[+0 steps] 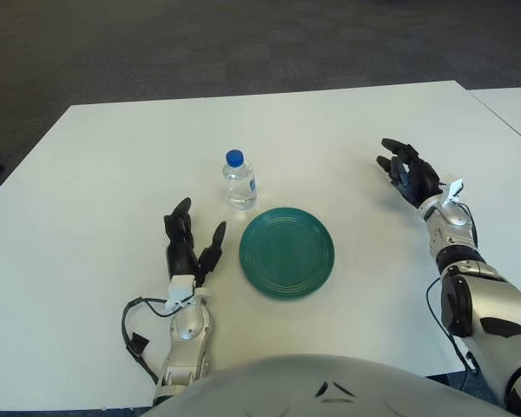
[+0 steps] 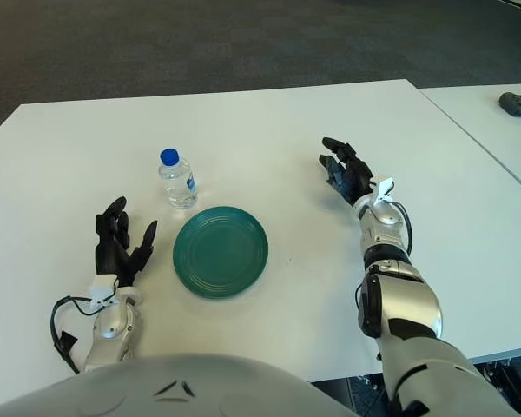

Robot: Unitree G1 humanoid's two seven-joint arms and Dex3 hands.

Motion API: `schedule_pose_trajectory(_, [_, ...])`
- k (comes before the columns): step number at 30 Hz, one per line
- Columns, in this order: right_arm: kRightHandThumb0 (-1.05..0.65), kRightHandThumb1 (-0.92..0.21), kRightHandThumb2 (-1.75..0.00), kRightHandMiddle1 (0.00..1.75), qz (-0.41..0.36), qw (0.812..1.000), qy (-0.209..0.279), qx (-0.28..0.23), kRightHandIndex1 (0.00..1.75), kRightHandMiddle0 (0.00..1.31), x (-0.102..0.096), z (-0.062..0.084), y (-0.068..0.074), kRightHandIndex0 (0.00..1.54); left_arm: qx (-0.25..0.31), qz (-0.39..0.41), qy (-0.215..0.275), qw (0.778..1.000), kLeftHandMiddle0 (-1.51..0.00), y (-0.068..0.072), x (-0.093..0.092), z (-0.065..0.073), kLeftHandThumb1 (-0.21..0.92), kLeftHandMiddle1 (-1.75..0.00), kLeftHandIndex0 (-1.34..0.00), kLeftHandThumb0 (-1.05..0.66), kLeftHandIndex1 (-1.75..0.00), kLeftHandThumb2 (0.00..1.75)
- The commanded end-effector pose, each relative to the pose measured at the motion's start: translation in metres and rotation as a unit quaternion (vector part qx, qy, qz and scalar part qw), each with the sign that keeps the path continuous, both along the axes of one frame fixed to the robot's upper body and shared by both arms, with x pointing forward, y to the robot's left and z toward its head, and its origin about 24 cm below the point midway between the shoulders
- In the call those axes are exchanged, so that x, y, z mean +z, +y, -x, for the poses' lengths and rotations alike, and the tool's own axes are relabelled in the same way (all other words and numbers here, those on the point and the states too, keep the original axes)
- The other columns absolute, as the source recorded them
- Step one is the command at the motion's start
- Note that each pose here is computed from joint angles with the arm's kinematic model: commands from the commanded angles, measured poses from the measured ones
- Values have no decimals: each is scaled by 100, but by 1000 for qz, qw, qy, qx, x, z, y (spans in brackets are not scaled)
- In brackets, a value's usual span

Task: Put the bottle into the plate.

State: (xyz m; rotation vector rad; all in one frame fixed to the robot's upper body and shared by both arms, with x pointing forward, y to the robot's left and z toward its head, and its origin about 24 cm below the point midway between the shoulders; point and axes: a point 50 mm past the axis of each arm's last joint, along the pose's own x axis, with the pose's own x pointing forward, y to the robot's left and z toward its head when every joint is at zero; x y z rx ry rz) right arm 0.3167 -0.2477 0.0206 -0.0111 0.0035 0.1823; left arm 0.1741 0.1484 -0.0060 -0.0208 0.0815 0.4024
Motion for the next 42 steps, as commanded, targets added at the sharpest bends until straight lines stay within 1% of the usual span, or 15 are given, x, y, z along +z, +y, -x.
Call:
schedule_pose_trajectory(1, [-82,-92,-59,68,-18,1000,-17,8,30,0,-12,14,12,40,-1,-3,27,1000,-38,2,-7,-3,91,-18,0,-79,-84,15])
schedule_pose_trajectory(5, [-81,-92,-58,68,-27,999,-24,12,30,0,-20,22,25,40,-9,-10,24,1000,-39,3,-7,-8,92,-19,0,-78,-85,15])
schedule_pose_trajectory(6, [-80,-92,-58,68,-30,999,-32,16,30,0,-22,26,33,40,-14,-11,21,1000,-39,3,-6,-10,92,-19,0,-78,-86,15])
schedule_pose_trajectory(8, [-80,-92,-58,69,-35,998,-45,20,31,0,-25,34,45,40,-23,-13,14,1000,-39,3,-4,-13,92,-19,0,-77,-86,15])
schedule_pose_trajectory(9, [-79,-92,-58,70,-36,998,-50,20,31,0,-26,37,48,40,-25,-14,11,1000,-40,3,-3,-14,92,-19,0,-77,-86,15])
schedule_pose_trajectory(13, [-78,-92,-59,74,-44,998,-53,7,32,0,-29,45,49,39,-37,-13,0,999,-41,4,1,-17,92,-19,0,-78,-86,14])
schedule_pose_trajectory(18, [-78,-92,-64,79,-74,996,-25,-34,32,0,-36,53,52,38,-47,1,-10,999,-42,2,5,-19,91,-20,0,-76,-87,13])
schedule_pose_trajectory(23, [-78,-92,-63,82,-107,993,-5,-53,32,0,-38,54,59,39,-57,12,-14,998,-43,-1,8,-20,91,-21,0,-74,-87,12])
schedule_pose_trajectory(26, [-78,-92,-58,85,-133,989,-1,-59,32,0,-38,52,65,40,-62,16,-13,998,-43,-3,9,-21,91,-21,0,-73,-87,12])
schedule_pose_trajectory(30, [-76,-92,-51,88,-148,987,-2,-64,31,0,-37,52,67,42,-66,17,-11,998,-43,-4,10,-22,91,-21,0,-73,-85,12])
schedule_pose_trajectory(36, [-75,-92,-46,88,-161,985,-9,-68,31,0,-37,52,69,42,-68,19,-6,997,-43,-4,11,-24,92,-21,0,-74,-84,12])
schedule_pose_trajectory(42, [-76,-92,-44,88,-174,982,-13,-68,33,0,-42,53,71,47,-69,16,0,998,-42,-2,12,-23,91,-21,0,-75,-84,11])
